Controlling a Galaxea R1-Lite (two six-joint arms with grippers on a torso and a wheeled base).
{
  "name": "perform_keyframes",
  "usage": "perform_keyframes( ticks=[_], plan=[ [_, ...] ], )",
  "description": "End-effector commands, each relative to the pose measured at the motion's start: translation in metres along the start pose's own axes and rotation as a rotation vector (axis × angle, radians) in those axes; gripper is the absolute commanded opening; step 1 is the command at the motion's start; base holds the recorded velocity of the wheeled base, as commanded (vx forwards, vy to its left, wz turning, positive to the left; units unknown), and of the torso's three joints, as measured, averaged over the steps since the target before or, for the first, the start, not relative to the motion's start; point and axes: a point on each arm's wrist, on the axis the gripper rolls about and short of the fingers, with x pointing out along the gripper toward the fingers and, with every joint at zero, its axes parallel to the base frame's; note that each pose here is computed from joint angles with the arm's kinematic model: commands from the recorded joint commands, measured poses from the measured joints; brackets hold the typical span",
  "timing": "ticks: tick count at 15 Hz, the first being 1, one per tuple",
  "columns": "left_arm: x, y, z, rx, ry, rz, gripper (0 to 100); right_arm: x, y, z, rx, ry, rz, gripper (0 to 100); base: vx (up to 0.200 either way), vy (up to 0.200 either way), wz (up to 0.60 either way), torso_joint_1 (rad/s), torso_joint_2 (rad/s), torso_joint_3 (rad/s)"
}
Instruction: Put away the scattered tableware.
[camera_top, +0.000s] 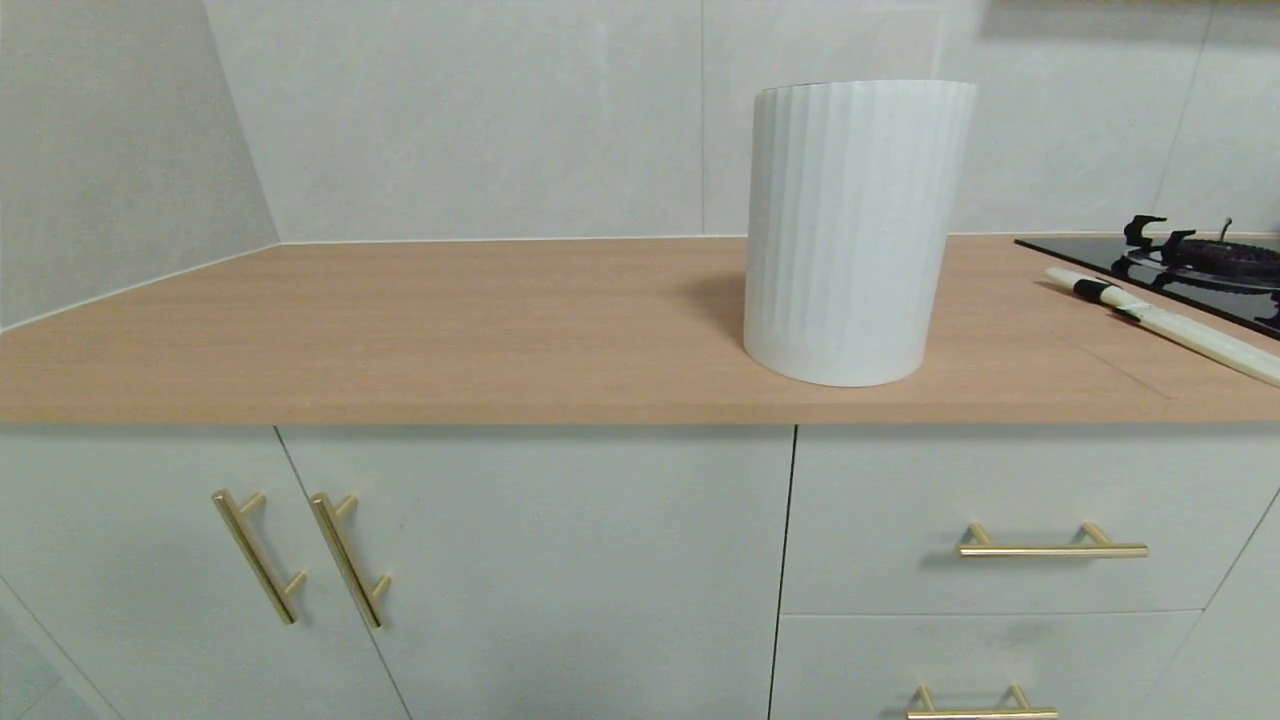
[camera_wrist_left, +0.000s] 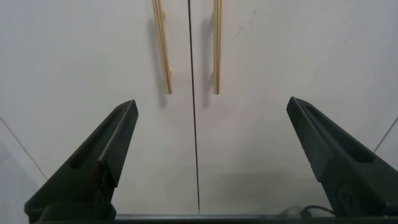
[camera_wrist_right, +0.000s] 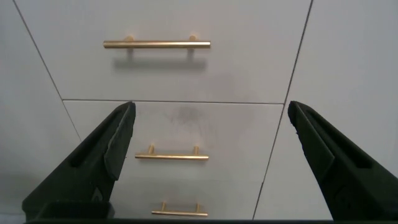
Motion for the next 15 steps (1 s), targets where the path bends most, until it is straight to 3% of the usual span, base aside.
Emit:
perform_keyframes(
  ticks=[1, 6, 15],
  plan=[
    [0.0, 0.0, 0.0, 0.001, -0.001, 0.0, 100, 0.0001, 0.0, 0.0, 0.0, 0.002, 0.001, 100, 0.0, -0.2, 0.0, 0.007, 0.0, 0.007],
    [0.0, 0.0, 0.0, -0.001, -0.001, 0.0, 100, 0.0001, 0.0, 0.0, 0.001, 0.002, 0.001, 100, 0.0, -0.2, 0.0, 0.001, 0.0, 0.0],
    [0.0, 0.0, 0.0, -0.001, -0.001, 0.0, 100, 0.0001, 0.0, 0.0, 0.001, 0.002, -0.001, 100, 0.0, 0.0, 0.0, 0.0, 0.0, 0.0]
  ],
)
